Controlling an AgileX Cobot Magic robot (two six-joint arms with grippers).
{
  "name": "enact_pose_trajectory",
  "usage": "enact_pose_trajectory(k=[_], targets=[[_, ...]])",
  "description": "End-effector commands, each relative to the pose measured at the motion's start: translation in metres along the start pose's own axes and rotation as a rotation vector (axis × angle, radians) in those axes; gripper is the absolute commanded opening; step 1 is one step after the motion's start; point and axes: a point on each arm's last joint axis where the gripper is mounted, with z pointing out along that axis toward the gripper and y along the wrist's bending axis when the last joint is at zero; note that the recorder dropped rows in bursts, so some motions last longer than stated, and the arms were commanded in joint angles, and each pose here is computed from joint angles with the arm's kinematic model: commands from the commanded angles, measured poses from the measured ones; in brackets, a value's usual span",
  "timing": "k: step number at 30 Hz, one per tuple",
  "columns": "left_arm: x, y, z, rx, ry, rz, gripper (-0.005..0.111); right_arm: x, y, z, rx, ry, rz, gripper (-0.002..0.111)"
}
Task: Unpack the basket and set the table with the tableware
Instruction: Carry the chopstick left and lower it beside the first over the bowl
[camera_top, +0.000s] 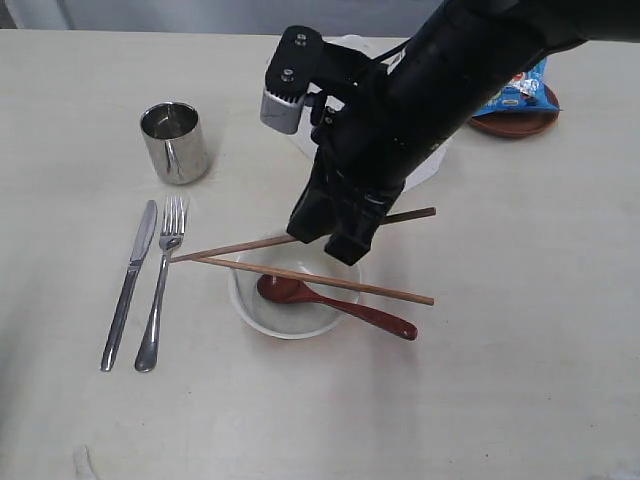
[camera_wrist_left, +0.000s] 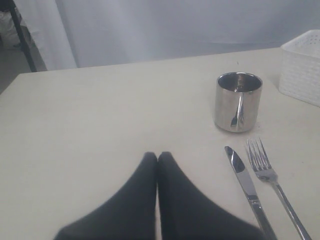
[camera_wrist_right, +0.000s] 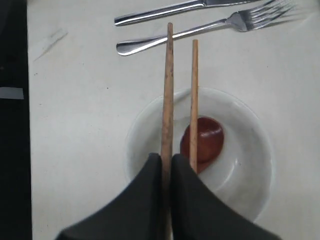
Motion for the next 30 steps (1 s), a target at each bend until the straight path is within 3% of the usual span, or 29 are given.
enact_pose_trajectory(k=[1, 6, 15, 22, 30], targets=[[0.001, 0.000, 0.000, 0.005, 0.000, -0.002, 0.000, -0.004, 0.005, -0.004, -0.033, -0.040, -0.023, 0.000], [0.001, 0.000, 0.000, 0.005, 0.000, -0.002, 0.000, -0.003, 0.008, -0.009, -0.022, -0.053, -0.031, 0.000], [0.001, 0.000, 0.000, 0.004, -0.001, 0.002, 0.000, 0.038, -0.009, -0.012, 0.035, -0.224, 0.039, 0.000], [0.001, 0.000, 0.000, 0.004, -0.001, 0.002, 0.000, 0.058, -0.020, 0.000, 0.127, -0.236, 0.016, 0.000], [0.001, 0.000, 0.000, 0.004, -0.001, 0.002, 0.000, 0.073, -0.034, 0.026, 0.045, -0.212, 0.066, 0.000]])
